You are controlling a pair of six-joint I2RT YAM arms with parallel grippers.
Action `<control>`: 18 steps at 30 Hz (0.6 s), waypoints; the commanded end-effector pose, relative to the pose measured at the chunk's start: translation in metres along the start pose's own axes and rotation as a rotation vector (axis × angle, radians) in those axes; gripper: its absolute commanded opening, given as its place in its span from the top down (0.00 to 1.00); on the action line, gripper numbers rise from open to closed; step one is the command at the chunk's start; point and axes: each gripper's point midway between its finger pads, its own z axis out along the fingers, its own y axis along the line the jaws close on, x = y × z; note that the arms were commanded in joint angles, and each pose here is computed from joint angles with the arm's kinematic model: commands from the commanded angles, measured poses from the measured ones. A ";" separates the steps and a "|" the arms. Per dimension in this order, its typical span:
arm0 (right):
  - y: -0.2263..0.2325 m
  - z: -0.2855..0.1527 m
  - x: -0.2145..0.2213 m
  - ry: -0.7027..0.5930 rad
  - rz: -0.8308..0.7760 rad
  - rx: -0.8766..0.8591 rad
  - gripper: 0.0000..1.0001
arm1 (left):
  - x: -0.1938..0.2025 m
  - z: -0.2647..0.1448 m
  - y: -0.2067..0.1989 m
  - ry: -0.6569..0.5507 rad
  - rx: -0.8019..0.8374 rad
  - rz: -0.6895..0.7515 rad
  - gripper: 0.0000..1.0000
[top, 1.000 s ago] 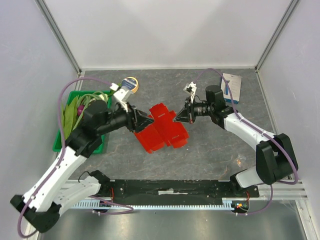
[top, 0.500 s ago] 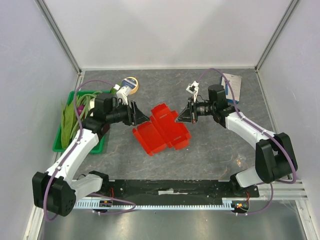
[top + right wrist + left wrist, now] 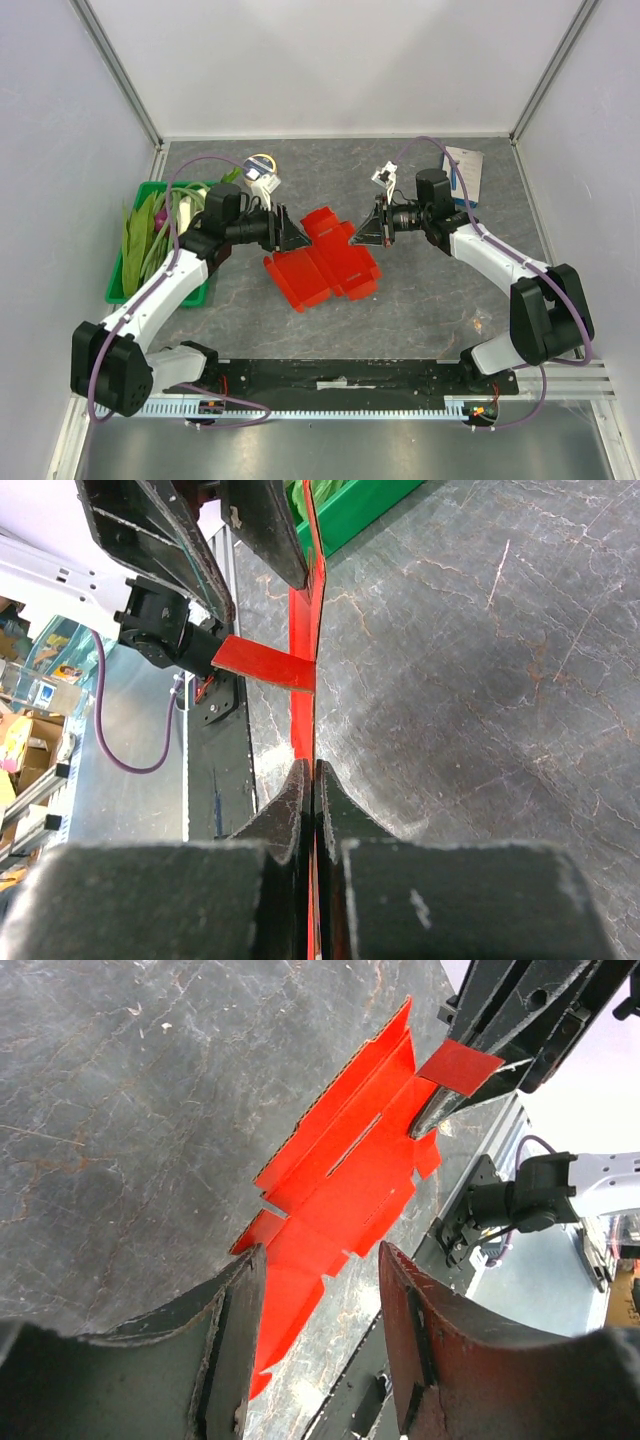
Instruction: Fold the paper box
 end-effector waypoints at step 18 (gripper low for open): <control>0.007 0.000 -0.014 -0.031 -0.045 -0.032 1.00 | -0.031 0.000 -0.013 -0.061 0.030 0.076 0.62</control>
